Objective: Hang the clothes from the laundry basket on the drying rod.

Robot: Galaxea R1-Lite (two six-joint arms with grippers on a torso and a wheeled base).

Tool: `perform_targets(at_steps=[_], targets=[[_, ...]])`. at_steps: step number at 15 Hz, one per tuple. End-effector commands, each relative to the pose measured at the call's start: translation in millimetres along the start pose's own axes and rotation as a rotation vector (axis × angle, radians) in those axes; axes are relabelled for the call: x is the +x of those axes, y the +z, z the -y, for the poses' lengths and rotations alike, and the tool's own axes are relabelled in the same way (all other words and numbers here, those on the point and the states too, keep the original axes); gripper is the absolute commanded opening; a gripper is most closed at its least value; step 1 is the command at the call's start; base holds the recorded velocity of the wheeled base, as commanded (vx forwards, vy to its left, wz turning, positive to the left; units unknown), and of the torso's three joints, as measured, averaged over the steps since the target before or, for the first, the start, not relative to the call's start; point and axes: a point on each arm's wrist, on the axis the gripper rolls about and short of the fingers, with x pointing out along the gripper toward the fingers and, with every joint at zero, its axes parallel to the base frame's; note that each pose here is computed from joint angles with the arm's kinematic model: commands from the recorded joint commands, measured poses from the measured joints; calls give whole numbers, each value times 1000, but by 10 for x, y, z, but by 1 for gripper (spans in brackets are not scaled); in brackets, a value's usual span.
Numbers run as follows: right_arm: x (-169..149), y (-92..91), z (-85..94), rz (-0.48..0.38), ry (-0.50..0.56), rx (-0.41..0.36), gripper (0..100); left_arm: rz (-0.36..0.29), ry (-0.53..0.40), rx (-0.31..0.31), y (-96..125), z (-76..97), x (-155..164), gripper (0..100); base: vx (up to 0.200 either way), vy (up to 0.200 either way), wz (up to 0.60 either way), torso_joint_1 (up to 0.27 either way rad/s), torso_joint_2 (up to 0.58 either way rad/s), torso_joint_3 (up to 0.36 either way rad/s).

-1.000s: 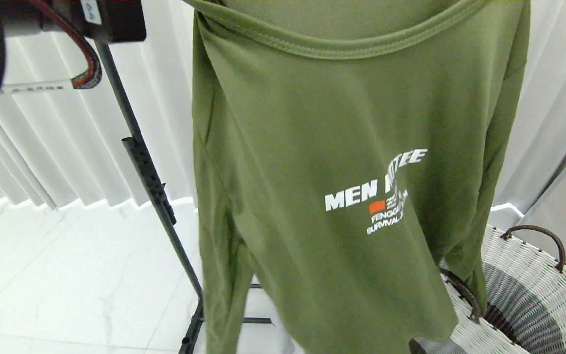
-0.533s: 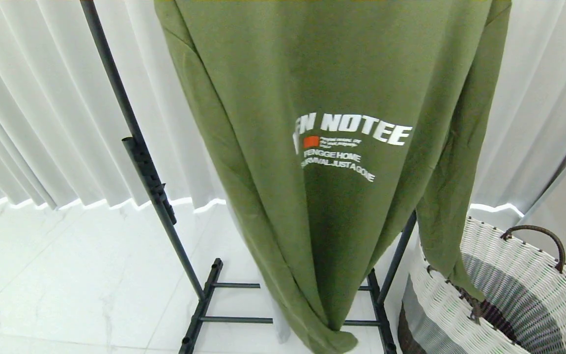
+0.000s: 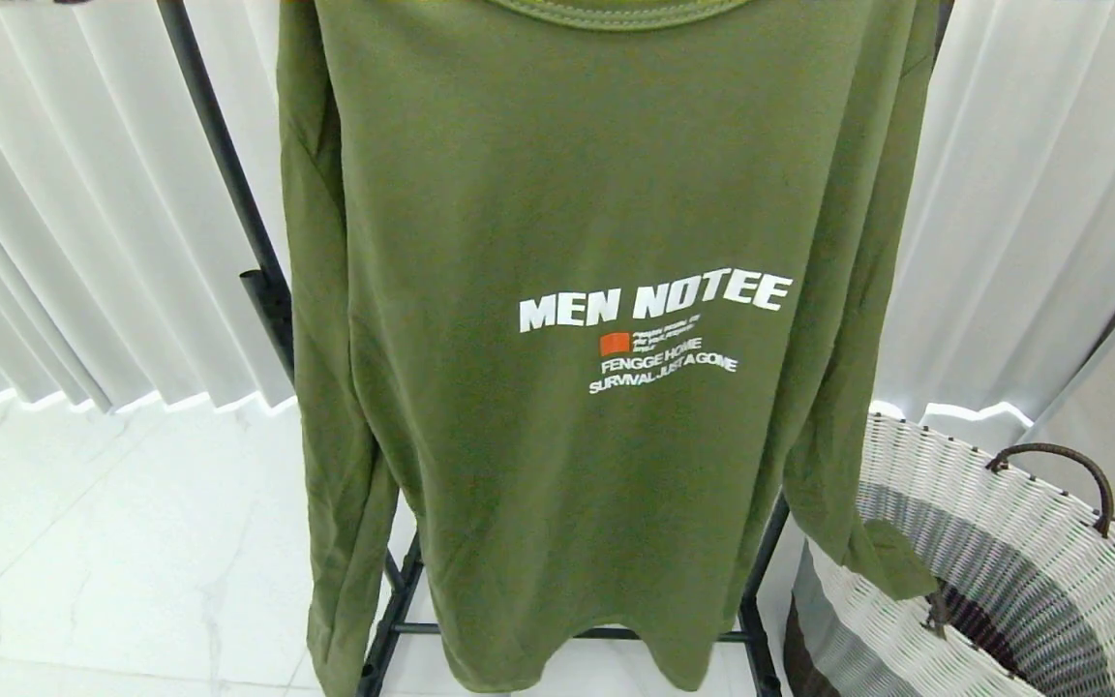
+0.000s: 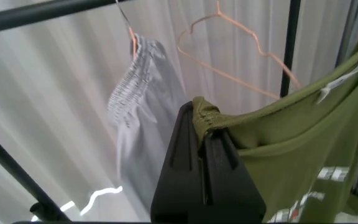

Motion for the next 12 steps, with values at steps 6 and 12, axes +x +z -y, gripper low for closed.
perform_targets(at_steps=[6,12], targets=[[-200,-202,85,-87,-20,-24,0,-71,-36,58,-220,94,-59,0,0,0,0,0,0,0],[-1038,-298,31,-156,158,-20,0,-173,46,66,-367,457,327,0,0,0,0,0,0,0]])
